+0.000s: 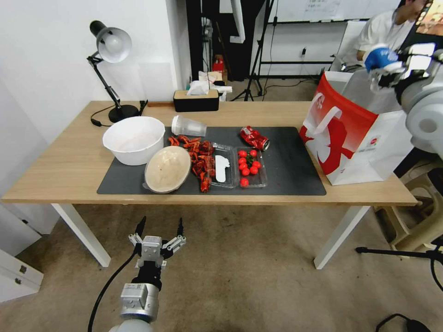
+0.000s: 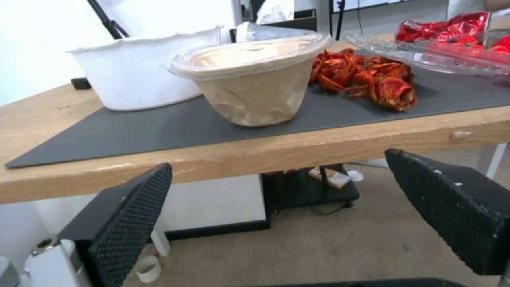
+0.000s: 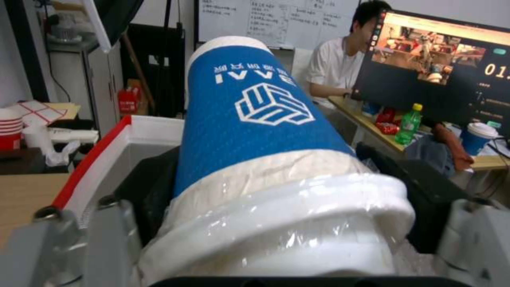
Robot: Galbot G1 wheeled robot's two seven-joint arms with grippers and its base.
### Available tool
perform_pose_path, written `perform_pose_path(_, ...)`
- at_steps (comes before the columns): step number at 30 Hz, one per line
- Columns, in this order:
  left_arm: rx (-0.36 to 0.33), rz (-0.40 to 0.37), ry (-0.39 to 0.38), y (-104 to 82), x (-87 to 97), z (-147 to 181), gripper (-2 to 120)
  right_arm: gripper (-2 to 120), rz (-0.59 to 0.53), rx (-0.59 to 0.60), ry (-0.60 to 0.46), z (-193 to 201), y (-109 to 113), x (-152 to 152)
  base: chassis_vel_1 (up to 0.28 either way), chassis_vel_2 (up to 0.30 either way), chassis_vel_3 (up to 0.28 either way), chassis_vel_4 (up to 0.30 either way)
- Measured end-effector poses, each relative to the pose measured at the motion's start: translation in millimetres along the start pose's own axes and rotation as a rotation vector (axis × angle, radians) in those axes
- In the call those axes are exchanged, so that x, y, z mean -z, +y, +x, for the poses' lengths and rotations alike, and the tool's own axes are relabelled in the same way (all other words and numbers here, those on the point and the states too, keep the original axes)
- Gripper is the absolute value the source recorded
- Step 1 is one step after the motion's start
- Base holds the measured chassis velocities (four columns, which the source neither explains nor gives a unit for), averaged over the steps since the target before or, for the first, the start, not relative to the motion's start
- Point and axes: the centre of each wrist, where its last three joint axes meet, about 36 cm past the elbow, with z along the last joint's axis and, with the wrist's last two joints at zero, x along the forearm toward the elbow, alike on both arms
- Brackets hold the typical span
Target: Pick up the trash from the table and place it into the takeout bag.
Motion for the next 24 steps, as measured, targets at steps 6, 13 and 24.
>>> perform_pose_path(6,0.001,0.005,0.002,2.2,-0.9,-1,100,99,0.0,0.0,0.005,1,5,-2,0.0,0.0,0.0,0.0)
perform_pose_path(13,-0.001,0.002,-0.004,5.5,0.8,-2,100,100,0.006,0.012,0.008,6,11,-5,0.0,0.0,0.0,0.0)
perform_pose_path(24,-0.003,0.006,-0.005,5.7,1.5,-3,100,100,0.01,0.052,-0.021,21,20,-4,0.0,0.0,0.0,0.0)
